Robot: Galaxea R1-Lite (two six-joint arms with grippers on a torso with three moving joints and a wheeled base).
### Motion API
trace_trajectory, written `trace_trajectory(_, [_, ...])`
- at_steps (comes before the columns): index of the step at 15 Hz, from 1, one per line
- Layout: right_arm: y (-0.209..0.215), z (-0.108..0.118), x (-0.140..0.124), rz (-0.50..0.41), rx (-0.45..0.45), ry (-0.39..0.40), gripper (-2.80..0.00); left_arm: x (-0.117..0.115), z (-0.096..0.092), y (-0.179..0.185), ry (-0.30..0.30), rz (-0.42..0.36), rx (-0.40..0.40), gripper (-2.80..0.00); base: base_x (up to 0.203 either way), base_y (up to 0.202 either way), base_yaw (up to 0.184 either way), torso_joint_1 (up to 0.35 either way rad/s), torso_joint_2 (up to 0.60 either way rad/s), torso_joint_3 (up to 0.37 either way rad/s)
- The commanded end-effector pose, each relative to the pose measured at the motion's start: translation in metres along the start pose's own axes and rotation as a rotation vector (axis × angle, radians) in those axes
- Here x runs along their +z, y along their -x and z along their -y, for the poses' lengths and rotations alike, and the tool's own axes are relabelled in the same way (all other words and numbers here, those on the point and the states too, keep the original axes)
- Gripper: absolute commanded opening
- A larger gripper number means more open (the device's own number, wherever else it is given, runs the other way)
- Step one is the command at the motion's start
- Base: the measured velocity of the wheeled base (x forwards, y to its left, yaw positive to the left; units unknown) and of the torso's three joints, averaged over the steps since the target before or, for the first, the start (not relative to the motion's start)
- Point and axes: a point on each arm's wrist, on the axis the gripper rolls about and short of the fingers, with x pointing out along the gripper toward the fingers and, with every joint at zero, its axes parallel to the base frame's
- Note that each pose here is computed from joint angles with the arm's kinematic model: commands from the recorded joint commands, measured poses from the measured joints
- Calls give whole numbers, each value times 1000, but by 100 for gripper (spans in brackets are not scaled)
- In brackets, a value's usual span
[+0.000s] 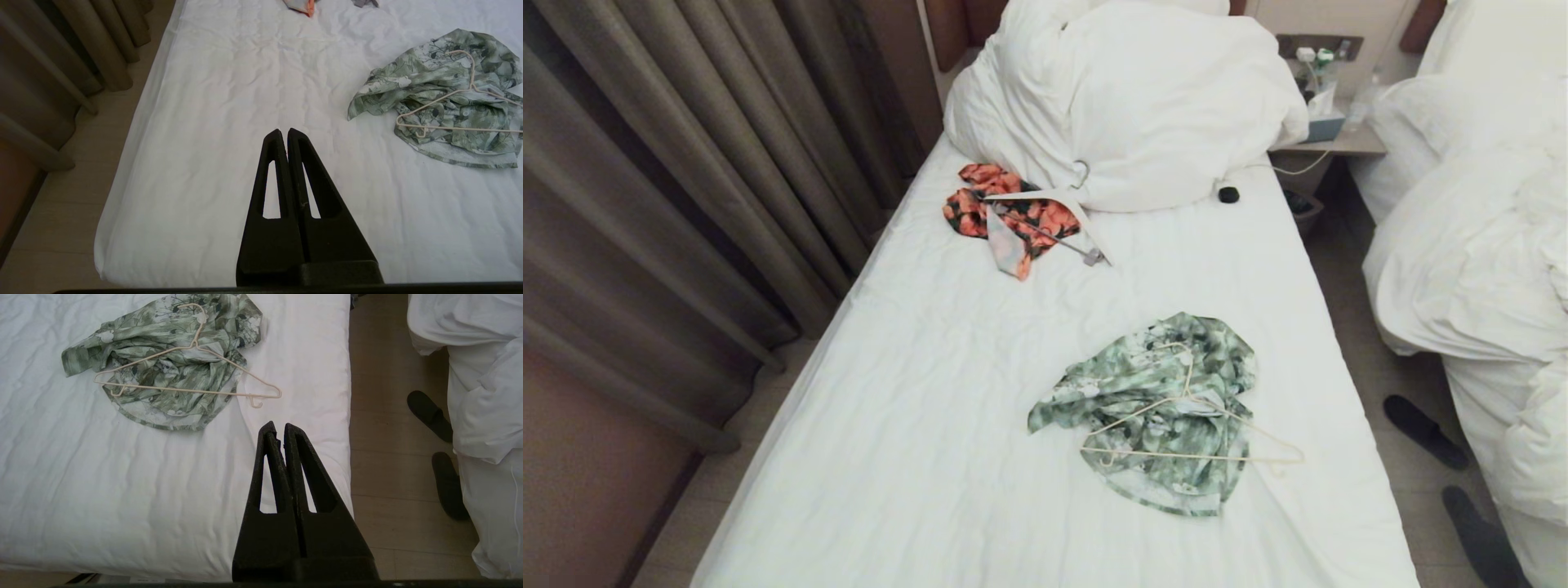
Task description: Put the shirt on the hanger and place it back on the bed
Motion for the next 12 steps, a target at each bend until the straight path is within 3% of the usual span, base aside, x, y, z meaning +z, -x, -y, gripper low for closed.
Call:
trace_trajectory(1, [0, 0, 0, -4, 1, 0, -280, 0, 0, 0, 0, -3, 0, -280, 0, 0, 0, 0, 0, 0])
trace_trajectory(12, [0, 0, 0, -2, 1, -1, -280, 0, 0, 0, 0, -4, -1, -280, 0, 0, 0, 0, 0, 0])
